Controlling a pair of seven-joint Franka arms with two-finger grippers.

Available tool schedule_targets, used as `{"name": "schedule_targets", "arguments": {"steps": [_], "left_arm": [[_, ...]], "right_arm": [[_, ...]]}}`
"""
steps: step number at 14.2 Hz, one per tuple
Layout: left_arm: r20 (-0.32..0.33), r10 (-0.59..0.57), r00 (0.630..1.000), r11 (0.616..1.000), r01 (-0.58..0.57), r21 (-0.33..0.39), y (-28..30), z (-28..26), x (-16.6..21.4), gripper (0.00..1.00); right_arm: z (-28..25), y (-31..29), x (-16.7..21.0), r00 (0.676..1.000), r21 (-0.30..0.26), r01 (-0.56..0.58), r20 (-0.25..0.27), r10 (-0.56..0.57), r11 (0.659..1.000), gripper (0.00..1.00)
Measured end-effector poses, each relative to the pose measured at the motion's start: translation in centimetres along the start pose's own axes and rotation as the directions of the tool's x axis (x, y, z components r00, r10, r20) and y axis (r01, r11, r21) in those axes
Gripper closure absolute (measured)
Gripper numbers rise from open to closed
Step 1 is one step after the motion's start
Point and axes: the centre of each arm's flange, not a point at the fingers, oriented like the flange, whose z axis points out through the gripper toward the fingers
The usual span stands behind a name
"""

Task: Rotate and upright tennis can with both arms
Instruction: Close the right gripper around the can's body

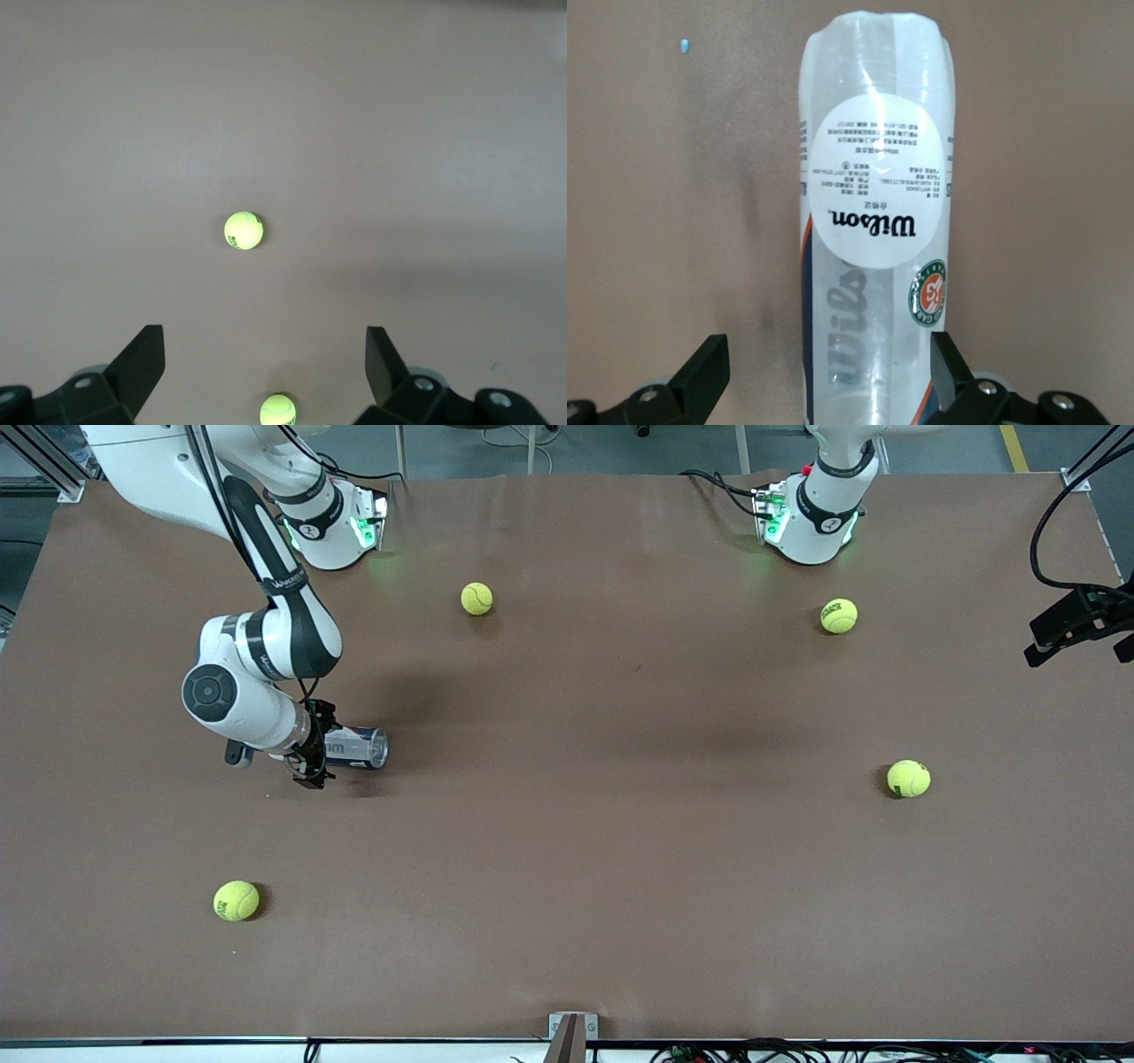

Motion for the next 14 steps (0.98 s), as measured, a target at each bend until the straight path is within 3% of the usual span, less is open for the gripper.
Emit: {"name": "schedule_targets", "arguments": {"steps": [14], "left_arm": [[0.000,0.000,1.000,1.000,0.000,0.000,0.0,0.0,0.0,0.00]], "right_arm": [[2.4,1.3,2.0,0.999,-0.004,0.021,-0.050,-0.021,1.000,0.00]]}}
